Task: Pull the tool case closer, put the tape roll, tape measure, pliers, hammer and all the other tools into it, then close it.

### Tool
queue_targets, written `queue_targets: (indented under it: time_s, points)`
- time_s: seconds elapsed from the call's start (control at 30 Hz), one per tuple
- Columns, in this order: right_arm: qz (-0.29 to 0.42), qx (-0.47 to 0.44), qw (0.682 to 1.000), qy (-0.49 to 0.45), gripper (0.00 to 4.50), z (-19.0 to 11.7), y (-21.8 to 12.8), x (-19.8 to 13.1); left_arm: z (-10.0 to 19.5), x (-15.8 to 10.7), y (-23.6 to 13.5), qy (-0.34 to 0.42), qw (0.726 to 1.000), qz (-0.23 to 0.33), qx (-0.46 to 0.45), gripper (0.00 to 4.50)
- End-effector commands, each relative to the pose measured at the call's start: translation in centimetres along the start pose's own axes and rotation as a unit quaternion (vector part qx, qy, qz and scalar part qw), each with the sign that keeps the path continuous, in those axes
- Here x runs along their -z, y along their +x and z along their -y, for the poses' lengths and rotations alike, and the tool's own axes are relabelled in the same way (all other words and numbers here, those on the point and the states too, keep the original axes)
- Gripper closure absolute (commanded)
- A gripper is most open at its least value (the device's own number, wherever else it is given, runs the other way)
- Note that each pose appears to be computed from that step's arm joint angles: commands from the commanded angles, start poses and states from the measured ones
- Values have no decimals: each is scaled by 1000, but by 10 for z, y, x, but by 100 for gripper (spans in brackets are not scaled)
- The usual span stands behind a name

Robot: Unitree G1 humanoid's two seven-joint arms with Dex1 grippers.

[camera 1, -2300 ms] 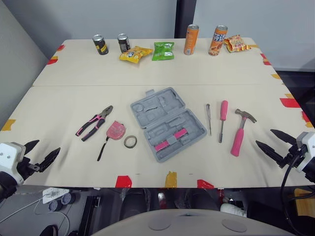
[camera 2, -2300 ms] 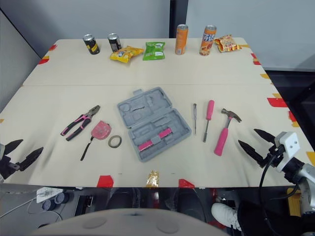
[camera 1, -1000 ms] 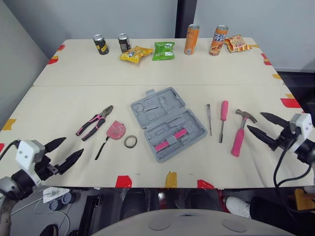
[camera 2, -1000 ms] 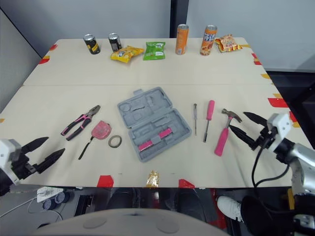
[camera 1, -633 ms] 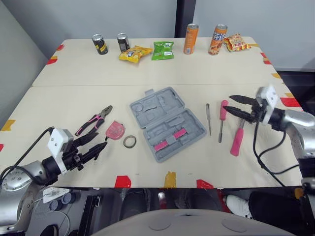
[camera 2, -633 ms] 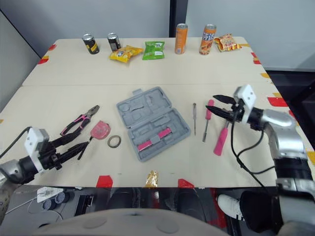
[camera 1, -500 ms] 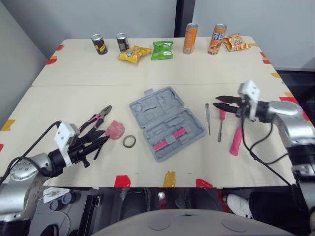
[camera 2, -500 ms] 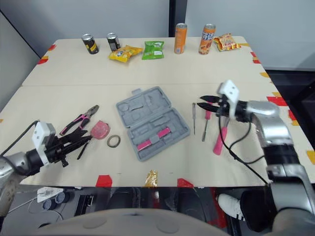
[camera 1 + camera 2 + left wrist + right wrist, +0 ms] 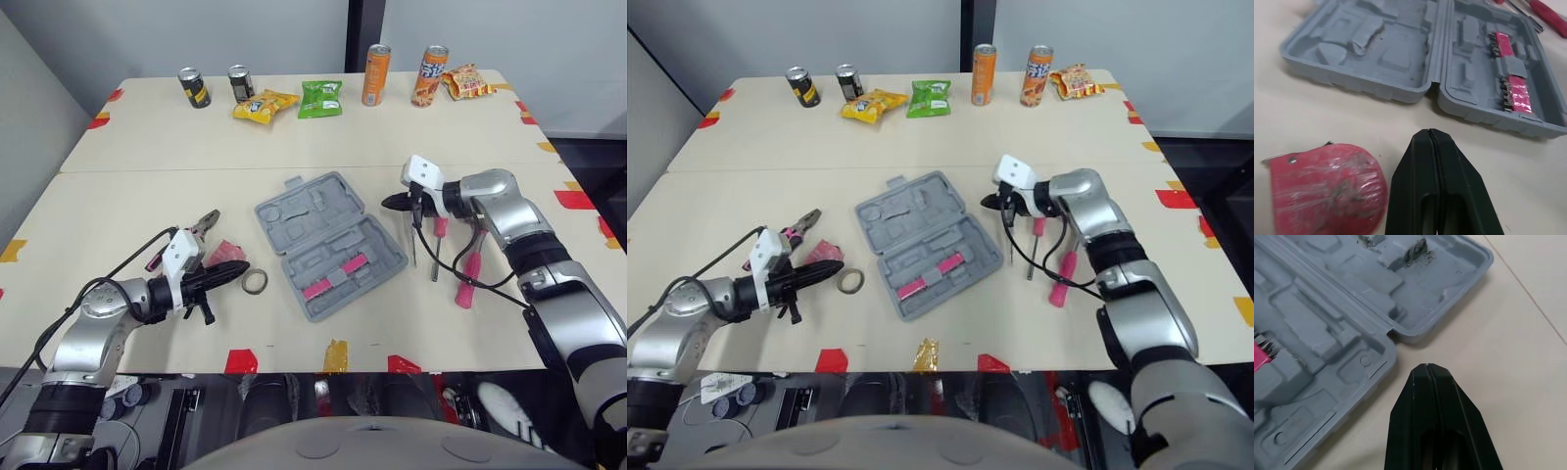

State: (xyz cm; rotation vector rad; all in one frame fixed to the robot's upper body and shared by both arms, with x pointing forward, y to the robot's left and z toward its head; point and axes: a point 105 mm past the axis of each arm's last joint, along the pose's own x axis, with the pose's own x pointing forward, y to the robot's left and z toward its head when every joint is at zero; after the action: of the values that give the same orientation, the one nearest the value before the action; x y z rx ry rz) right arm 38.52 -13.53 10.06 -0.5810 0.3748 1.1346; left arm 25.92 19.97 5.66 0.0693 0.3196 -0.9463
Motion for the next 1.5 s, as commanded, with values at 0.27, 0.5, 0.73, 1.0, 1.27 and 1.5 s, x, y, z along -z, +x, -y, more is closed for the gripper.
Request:
queue_targets:
  time_s: [0.27, 0.5, 0.73, 1.0, 1.27, 1.5]
  points:
    - [-13, -36, 999, -32, 446, -1, 19, -12, -5, -10, 16, 13, 1000, 7, 12, 450]
    - [-19, -41, 998, -37, 446, -2, 26, -12, -4, -12, 21, 15, 1000, 7, 20, 450]
    - [-24, -45, 998, -36, 446, -3, 28, -10, -2, -15, 28, 6, 999, 6, 32, 450]
    - [-23, -47, 998, -30, 446, -4, 29, -8, 3, -5, 35, 9, 997, -37, 61, 450]
    - [-21, -49, 998, -29, 446, -5, 30, -9, -5, -6, 45, 20, 998, -36, 45, 450]
    - [-18, -51, 998, -27, 446, -7, 31, -9, -4, -8, 52, 21, 998, -32, 51, 450]
